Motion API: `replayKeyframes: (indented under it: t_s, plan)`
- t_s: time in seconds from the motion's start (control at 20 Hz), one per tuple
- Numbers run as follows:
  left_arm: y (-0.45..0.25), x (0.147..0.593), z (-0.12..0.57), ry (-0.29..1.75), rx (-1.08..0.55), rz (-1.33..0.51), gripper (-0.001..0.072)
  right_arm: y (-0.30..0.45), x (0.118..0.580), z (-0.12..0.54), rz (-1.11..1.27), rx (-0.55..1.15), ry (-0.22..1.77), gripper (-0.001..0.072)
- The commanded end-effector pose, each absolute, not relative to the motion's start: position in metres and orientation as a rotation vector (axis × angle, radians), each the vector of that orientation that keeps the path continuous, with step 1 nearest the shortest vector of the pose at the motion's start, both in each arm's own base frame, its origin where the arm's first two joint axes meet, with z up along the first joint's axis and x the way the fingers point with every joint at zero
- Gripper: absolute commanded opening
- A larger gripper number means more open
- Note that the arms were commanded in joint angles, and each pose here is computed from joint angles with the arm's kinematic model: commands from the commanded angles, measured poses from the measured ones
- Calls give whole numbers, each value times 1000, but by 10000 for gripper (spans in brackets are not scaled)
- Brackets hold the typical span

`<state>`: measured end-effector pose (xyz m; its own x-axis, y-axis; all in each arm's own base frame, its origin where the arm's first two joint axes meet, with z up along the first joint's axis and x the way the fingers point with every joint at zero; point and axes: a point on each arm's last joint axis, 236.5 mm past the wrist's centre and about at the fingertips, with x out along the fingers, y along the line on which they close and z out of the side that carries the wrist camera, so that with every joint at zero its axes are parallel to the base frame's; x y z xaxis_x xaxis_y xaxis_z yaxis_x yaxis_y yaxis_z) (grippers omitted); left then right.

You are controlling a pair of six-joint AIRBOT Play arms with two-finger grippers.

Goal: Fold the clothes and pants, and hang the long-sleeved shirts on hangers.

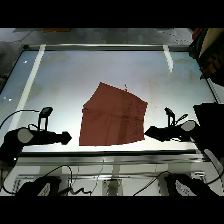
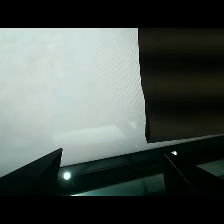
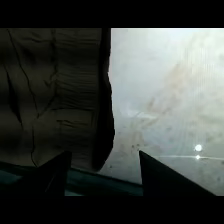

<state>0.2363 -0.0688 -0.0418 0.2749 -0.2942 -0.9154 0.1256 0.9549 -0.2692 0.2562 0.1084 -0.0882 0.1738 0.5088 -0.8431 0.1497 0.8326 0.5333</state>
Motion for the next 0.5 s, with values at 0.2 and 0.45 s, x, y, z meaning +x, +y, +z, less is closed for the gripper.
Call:
replayKeyframes:
  t_s: [0.2, 0.45]
  plan:
    - [-88, 223, -70, 1380, -260, -330, 679, 152, 245, -113, 377, 842, 1547, 430]
    - [-88, 217, -97, 1483, -288, -314, 680, 155, 261, -111, 405, 848, 1472, 167]
